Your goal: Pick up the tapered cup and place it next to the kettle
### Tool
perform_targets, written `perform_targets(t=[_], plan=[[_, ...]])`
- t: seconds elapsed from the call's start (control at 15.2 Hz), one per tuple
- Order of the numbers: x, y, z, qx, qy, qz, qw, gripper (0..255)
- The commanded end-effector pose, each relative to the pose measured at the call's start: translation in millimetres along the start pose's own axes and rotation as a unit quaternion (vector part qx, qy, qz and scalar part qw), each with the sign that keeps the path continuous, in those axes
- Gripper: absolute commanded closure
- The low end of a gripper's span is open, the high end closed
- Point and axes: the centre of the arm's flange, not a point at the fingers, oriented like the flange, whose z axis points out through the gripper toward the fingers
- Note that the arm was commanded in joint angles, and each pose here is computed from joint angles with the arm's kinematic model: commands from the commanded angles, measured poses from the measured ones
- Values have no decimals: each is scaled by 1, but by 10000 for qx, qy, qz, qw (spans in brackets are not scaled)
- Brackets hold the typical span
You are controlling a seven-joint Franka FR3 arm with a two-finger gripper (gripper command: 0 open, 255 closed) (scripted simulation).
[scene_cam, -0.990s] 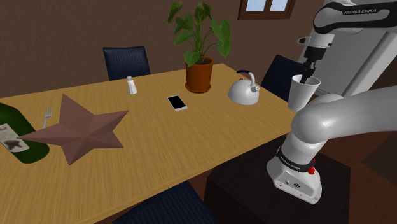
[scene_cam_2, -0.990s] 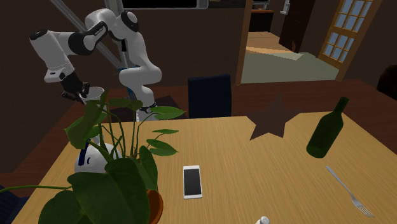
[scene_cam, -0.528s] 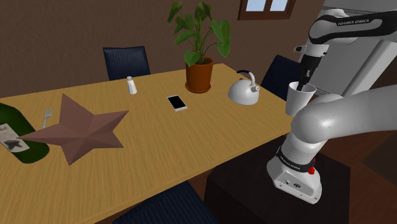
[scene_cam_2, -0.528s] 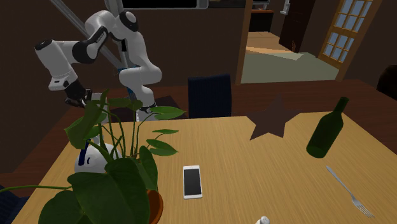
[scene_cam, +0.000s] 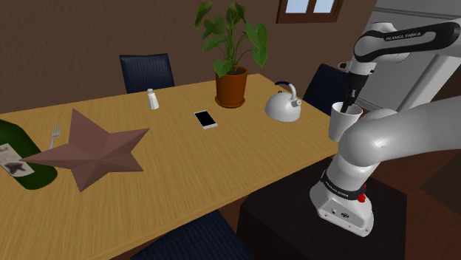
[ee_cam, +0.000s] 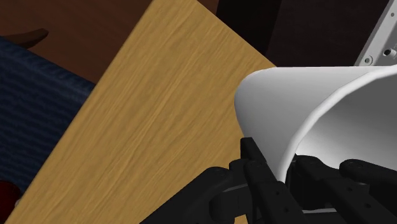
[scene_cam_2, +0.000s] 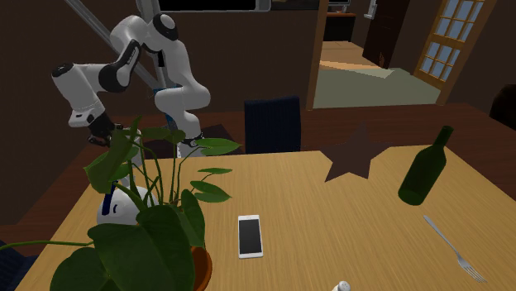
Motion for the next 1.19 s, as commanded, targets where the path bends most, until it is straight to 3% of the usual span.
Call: perform_targets(t=[0.0, 0.33, 0.4, 0.73, 0.99, 1.12], plan=[[0, 0, 2, -2, 1, 0, 10000, 255], [0, 0, 2, -2, 1, 0, 10000, 255], [0, 0, 2, -2, 1, 0, 10000, 0], [0, 0, 2, -2, 1, 0, 10000, 0], [0, 0, -48, -2, 1, 0, 10000, 0], [0, 0, -48, -2, 1, 0, 10000, 0]])
